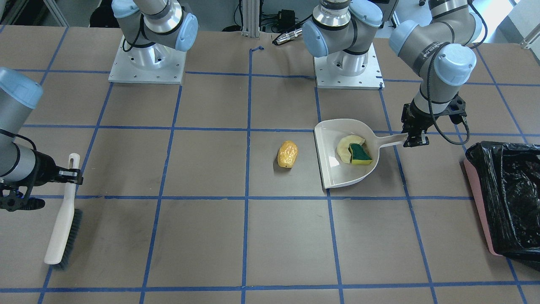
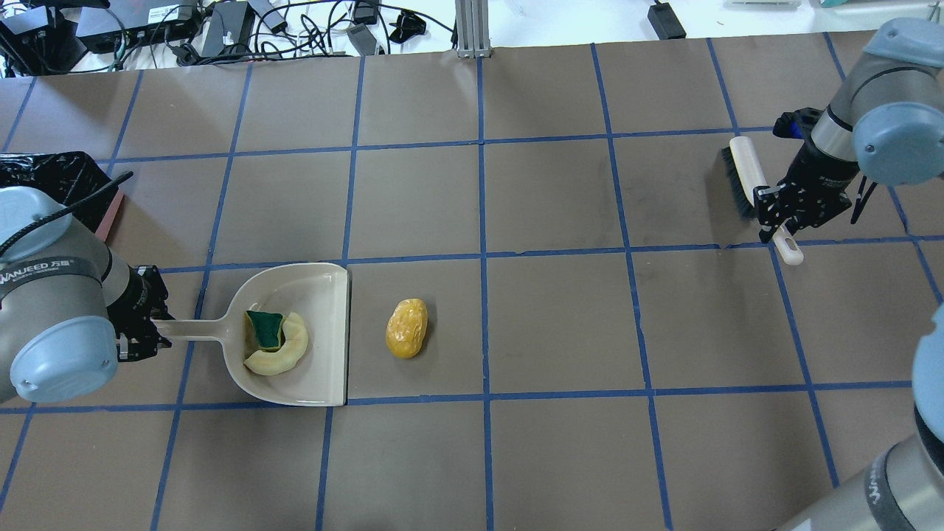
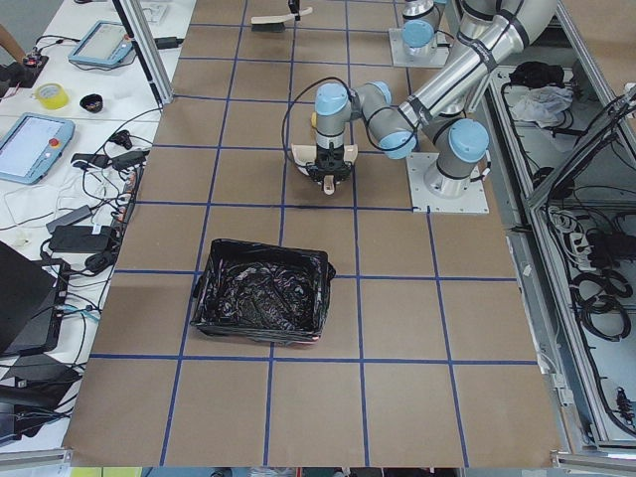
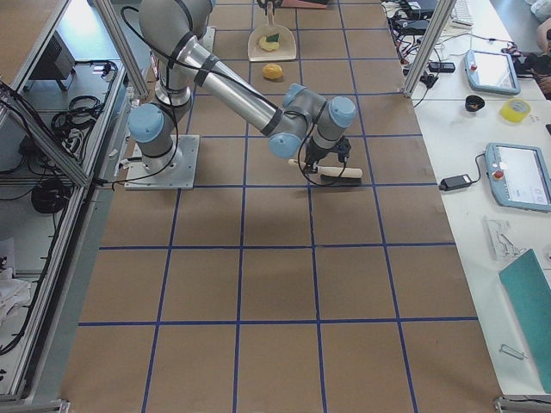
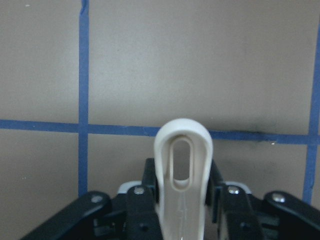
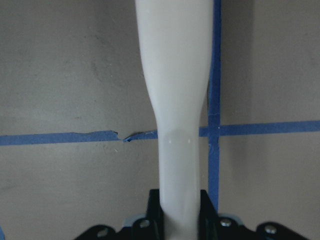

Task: Sweep and dump trash into bin
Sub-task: 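Slide the dustpan with the left gripper next to the yellow potato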

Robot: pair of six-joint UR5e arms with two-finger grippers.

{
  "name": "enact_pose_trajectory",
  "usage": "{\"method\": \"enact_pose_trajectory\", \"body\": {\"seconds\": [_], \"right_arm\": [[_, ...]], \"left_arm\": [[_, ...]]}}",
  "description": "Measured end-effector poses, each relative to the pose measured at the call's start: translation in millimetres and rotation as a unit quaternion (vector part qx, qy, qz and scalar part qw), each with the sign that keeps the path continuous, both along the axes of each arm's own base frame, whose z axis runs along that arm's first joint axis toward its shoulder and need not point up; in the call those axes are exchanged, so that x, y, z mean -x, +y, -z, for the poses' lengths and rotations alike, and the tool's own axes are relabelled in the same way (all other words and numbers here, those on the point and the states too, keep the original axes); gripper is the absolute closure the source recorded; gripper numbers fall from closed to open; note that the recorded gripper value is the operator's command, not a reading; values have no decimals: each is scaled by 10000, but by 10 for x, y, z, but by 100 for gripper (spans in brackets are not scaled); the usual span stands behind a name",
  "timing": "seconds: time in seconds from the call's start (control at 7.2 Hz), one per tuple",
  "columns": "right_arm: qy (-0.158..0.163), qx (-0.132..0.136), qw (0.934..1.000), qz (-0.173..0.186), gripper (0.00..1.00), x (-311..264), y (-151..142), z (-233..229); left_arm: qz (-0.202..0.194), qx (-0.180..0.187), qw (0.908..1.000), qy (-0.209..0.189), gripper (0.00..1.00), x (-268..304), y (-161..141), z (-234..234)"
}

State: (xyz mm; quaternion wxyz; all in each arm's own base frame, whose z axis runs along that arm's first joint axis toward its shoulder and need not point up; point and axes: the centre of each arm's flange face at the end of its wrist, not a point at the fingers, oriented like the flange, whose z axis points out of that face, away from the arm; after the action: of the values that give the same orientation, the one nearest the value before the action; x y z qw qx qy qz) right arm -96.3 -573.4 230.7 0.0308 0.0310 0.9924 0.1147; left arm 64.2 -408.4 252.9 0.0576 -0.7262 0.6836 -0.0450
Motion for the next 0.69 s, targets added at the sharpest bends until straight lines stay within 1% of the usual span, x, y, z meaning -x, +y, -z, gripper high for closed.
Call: {"method": "enact_pose_trajectory", "body": {"seconds": [0.14, 0.28, 0.56, 0.69], "right_arm": [[37, -19, 10000, -13, 49, 4, 12, 14], [54, -26, 10000, -15, 40, 6, 17, 17], [60, -33, 10000, -7, 30, 6, 20, 22], [61, -40, 10000, -6, 27, 6, 22, 25]], "left_arm": [[-33, -4, 10000, -3, 100, 79, 12, 15], [-60, 9, 10000, -6, 100, 186, 7, 22], [-83, 42, 10000, -15, 100, 422, -10, 28], [-87, 57, 9999, -17, 100, 516, -23, 29]]}}
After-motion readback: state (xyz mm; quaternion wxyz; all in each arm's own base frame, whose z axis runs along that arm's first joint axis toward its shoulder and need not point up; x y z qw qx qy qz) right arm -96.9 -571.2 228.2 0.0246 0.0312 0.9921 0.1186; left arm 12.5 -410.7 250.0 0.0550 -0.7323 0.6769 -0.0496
